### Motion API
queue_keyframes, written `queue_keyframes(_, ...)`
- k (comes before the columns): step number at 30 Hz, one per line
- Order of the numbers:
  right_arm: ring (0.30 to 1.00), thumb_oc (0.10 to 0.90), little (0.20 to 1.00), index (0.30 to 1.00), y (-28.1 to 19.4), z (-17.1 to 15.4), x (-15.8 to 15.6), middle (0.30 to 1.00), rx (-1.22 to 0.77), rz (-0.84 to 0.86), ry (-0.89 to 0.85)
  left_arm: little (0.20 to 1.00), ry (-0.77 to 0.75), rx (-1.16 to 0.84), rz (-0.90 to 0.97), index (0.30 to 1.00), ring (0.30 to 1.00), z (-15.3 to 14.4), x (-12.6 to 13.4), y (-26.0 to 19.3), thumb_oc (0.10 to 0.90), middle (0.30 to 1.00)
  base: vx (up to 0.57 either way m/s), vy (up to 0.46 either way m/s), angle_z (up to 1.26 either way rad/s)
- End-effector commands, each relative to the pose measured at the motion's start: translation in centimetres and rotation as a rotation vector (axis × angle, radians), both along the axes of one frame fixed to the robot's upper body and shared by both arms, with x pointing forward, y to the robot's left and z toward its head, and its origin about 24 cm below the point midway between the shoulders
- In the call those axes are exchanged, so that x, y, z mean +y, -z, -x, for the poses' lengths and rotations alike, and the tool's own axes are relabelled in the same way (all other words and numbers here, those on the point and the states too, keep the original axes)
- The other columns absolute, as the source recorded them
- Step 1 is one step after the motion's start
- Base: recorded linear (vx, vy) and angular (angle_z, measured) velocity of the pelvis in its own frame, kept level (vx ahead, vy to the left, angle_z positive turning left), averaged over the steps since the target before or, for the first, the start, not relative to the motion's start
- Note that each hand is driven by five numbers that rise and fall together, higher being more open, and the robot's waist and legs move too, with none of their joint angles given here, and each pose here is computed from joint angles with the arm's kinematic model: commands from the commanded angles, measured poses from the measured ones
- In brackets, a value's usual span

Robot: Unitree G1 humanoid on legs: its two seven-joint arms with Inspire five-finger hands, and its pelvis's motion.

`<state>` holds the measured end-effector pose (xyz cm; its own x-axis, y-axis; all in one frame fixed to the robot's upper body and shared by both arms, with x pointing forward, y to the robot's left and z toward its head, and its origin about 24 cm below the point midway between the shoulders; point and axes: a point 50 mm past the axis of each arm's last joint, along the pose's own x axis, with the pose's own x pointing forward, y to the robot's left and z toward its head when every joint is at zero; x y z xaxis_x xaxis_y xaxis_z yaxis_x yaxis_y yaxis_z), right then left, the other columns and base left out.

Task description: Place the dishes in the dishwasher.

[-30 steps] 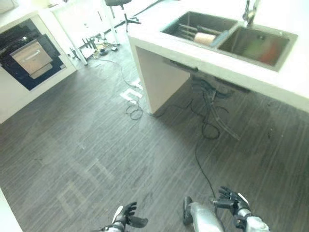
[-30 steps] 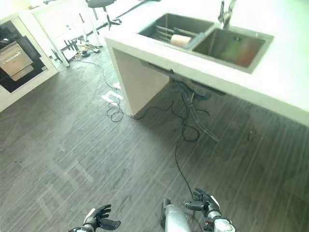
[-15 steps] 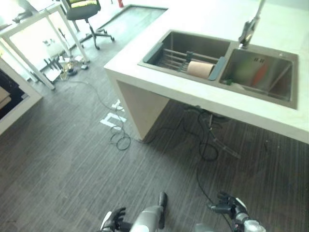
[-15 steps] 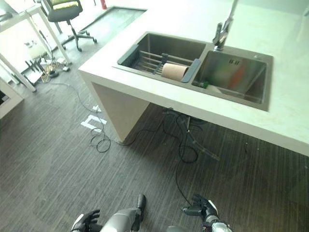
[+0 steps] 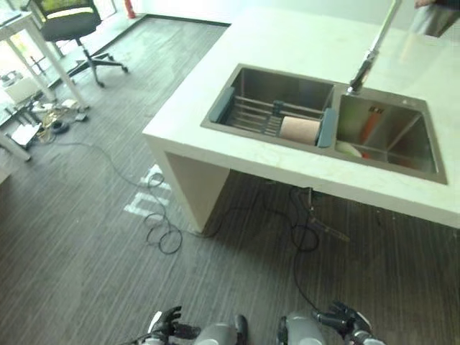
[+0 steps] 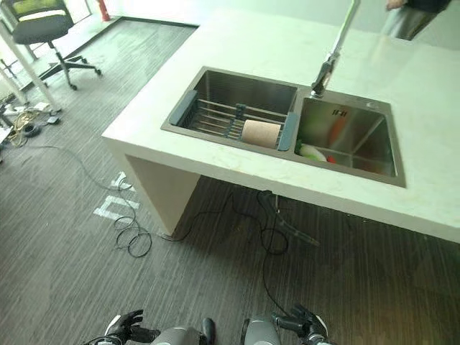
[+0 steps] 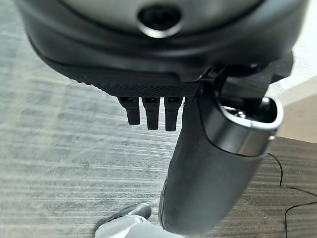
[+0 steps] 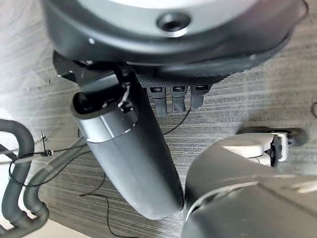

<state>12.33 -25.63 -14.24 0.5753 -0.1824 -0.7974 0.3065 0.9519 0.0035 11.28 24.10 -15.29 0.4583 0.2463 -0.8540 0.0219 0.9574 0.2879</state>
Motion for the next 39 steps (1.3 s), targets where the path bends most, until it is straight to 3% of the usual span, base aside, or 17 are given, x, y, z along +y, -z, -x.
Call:
queue_keyframes(1,0.900,0.800,0.900,0.900,-1.4,-1.1,-2.6,0.900,-0.052,0.078,-0.014,0.900,-0.093,0.077,-0.007,0.900,0.900,3.2,0.6,0.6,0.800,0.900,0.23,-0.245,-0.86)
queue_keyframes(7,0.900,0.800,0.900,0.900,-0.9,-0.7,-2.0,0.900,-0.012,0.069,-0.061,0.900,-0.181,0.113,0.006,0.900,0.900,4.4,0.4,0.9,0.800,0.900,0.27,-0.367,-0.11)
queue_keyframes(16,0.900,0.800,0.900,0.900,-1.7,-0.7,-3.9,0.900,-0.025,0.109,-0.022,0.900,-0.200,-0.003,0.065,0.900,0.900,2.2,-0.8,0.6,0.800,0.900,0.15,-0.195,-0.06)
queue_keyframes(20,0.900,0.800,0.900,0.900,-1.9,-1.3,-4.0,0.900,-0.044,0.087,-0.001,0.900,-0.199,0.011,0.078,0.900,0.900,2.2,-0.7,0.7,0.800,0.900,0.21,0.244,-0.13)
queue_keyframes(25,0.900,0.800,0.900,0.900,-1.2,0.2,-3.9,0.900,0.027,0.095,0.052,0.900,-0.181,0.049,0.098,0.900,0.900,2.2,-1.5,1.0,0.800,0.900,0.18,0.411,-0.20)
queue_keyframes(35,0.900,0.800,0.900,0.900,-0.6,1.3,-2.7,0.900,0.003,0.073,0.059,0.900,-0.134,0.086,0.040,0.900,0.900,3.2,-0.2,0.9,0.800,0.900,0.17,0.249,-0.16)
queue_keyframes(39,0.900,0.800,0.900,0.900,-0.5,1.5,-2.5,0.900,0.006,0.066,0.022,0.900,-0.183,0.081,0.032,0.900,0.900,3.1,0.6,0.7,0.800,0.900,0.13,0.096,-0.17)
